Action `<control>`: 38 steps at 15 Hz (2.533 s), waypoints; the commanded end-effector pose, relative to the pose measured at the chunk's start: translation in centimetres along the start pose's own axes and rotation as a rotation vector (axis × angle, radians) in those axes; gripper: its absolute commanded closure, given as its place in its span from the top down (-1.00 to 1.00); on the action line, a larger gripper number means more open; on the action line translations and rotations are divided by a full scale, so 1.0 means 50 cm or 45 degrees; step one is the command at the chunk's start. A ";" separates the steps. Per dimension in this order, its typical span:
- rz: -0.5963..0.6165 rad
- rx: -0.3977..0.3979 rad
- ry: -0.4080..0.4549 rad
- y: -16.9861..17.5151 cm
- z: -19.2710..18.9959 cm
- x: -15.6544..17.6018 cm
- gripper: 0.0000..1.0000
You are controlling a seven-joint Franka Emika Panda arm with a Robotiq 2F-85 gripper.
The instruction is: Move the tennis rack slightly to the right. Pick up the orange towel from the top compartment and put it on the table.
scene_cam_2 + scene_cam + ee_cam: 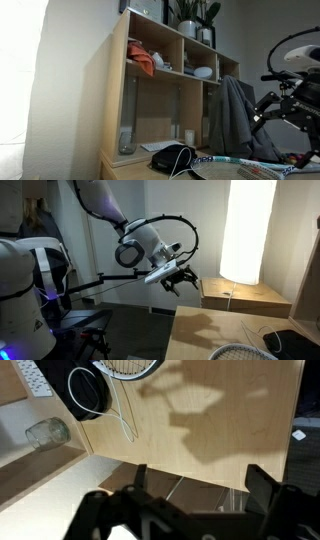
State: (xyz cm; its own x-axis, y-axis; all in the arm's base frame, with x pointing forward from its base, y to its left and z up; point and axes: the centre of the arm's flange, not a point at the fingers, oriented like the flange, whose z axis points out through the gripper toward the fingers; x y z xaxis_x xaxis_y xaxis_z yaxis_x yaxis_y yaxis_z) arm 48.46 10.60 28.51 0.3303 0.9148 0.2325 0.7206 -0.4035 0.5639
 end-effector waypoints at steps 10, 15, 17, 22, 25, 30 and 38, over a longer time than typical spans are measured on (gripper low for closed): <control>0.707 0.213 0.187 0.050 -0.003 0.068 1.00; 1.011 0.297 0.270 0.042 -0.019 0.091 1.00; 1.158 0.327 0.297 0.040 -0.021 0.097 1.00; 1.495 0.412 0.394 0.058 -0.021 0.085 1.00; 1.468 0.391 0.348 0.099 -0.100 0.128 1.00; 1.478 0.396 0.353 0.104 -0.099 0.128 1.00; 1.478 0.396 0.353 0.104 -0.099 0.128 1.00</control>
State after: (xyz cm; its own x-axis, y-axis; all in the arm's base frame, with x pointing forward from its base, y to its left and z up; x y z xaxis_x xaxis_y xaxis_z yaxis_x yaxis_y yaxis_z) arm 51.30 14.45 36.83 0.7582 -0.0311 0.6513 0.2134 -0.9321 -0.2929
